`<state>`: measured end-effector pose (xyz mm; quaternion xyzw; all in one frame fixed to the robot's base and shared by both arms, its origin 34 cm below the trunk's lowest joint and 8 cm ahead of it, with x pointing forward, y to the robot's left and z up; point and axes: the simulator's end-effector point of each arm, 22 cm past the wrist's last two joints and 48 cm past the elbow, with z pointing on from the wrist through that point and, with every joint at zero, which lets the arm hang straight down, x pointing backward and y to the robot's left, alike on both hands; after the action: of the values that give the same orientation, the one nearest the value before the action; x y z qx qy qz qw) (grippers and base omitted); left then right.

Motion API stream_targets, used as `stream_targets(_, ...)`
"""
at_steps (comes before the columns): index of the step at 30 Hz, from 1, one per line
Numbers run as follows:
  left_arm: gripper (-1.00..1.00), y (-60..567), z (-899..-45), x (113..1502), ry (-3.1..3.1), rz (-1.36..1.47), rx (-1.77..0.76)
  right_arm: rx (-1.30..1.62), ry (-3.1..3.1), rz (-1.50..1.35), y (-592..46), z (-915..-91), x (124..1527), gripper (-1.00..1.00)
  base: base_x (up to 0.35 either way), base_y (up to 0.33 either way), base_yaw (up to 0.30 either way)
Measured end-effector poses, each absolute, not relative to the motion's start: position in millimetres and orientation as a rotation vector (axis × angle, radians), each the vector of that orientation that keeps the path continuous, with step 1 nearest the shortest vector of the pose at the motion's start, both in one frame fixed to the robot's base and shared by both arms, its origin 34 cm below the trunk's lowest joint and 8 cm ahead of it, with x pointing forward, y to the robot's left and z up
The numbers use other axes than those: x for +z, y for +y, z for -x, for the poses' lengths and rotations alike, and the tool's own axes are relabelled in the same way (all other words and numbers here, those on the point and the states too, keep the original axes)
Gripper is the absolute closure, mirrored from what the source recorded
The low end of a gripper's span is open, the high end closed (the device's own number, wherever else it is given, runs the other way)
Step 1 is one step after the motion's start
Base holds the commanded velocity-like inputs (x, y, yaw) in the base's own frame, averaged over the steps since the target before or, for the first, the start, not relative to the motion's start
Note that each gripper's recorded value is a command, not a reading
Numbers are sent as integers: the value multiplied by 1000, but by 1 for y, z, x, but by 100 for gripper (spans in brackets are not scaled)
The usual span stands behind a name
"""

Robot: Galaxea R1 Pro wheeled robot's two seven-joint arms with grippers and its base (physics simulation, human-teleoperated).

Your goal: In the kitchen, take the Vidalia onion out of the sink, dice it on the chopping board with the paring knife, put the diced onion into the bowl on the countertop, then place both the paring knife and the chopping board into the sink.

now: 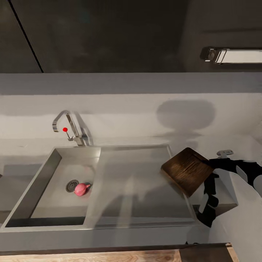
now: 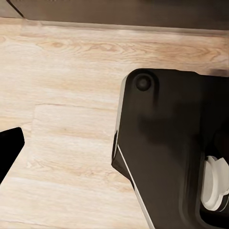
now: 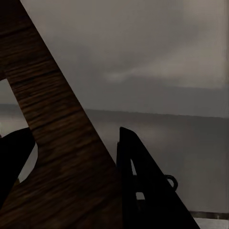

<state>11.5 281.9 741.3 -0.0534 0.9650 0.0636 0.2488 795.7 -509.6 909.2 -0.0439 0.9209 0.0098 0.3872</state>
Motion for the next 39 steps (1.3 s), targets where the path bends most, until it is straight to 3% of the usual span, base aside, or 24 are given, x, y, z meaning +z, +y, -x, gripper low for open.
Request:
stream_targets(12, -100, 282, -13, 741, 2626, 144, 172, 19, 2345, 122, -510, -795, 911, 100, -12, 0, 0)
stream_targets(33, -100, 283, -21, 738, 2593, 146, 172, 13, 2318, 131, -510, -797, 932, 100, -235, 180, 0)
stream_targets(39, -100, 283, -23, 737, 2584, 146, 169, 19, 2303, 120, -510, -798, 939, 100, -57, 77, 0)
